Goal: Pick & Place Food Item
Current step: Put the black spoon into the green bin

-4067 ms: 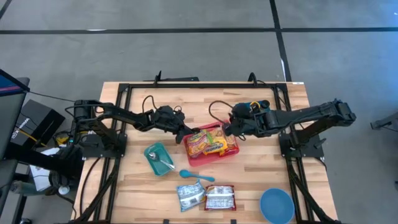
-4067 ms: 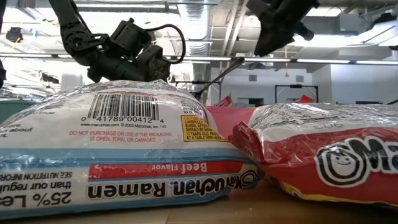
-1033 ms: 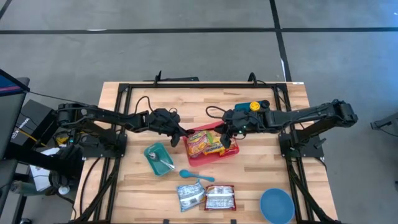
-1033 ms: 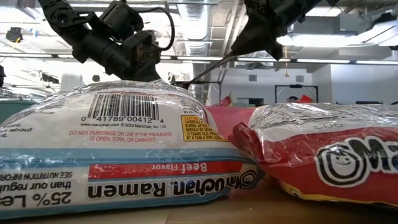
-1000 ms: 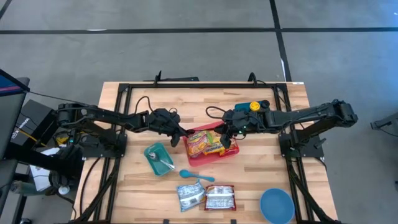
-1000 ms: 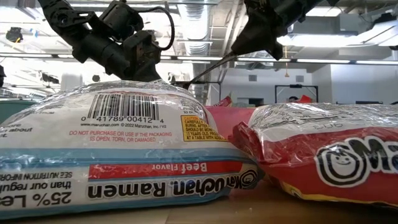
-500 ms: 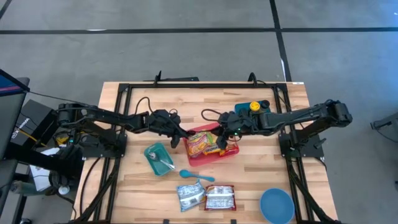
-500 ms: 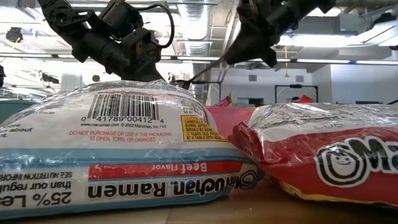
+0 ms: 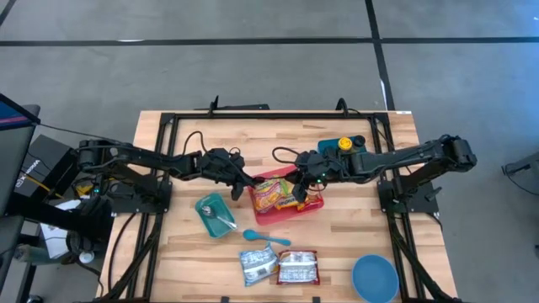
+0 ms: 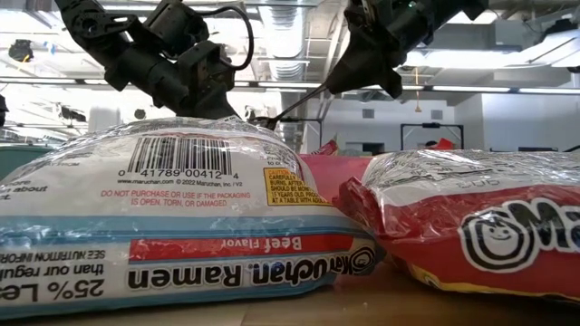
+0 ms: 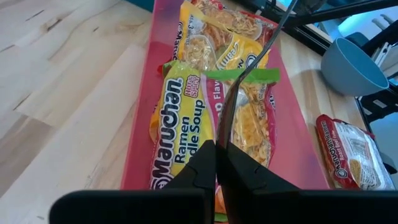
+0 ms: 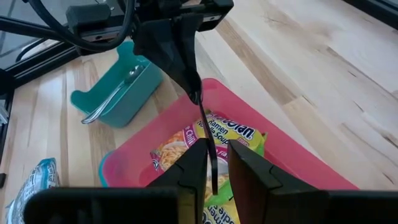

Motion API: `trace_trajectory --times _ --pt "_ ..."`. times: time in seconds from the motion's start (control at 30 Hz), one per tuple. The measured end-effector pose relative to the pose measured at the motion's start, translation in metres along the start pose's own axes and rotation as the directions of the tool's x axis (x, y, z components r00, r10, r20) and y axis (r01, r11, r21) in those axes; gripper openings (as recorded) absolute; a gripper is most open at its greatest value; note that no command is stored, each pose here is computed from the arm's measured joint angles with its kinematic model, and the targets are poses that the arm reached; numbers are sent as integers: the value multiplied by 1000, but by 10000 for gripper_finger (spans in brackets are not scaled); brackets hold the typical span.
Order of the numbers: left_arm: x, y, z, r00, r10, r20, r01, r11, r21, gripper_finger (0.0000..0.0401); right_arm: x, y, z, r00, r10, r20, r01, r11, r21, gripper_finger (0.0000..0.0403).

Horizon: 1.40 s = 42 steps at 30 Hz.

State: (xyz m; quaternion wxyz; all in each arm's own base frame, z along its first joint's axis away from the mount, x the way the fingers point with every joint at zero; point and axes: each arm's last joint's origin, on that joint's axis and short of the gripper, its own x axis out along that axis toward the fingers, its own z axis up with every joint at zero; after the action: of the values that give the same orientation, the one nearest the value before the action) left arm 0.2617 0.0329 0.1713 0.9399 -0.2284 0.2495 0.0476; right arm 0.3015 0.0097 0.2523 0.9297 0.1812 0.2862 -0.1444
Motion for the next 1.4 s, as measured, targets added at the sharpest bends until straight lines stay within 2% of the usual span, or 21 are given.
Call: trace_trajectory --times 0.37,0.73,1.2,1.4 --pt "0 0 -1 1000 3 -8 -3 1000 -1 2 0 1 0 1000 27 -7 -27 1000 1 56" --pt "0 0 -1 1000 -3 -11 3 1000 -1 2 0 4 2 999 45 16 -45 999 -1 6" --pt "0 0 -1 1000 3 -8 -3 1000 -1 6 -1 4 2 999 45 17 -45 999 3 3" --pt "0 1 0 1000 8 -2 -8 1000 3 26 -1 4 1 999 30 20 -30 1000 6 2"
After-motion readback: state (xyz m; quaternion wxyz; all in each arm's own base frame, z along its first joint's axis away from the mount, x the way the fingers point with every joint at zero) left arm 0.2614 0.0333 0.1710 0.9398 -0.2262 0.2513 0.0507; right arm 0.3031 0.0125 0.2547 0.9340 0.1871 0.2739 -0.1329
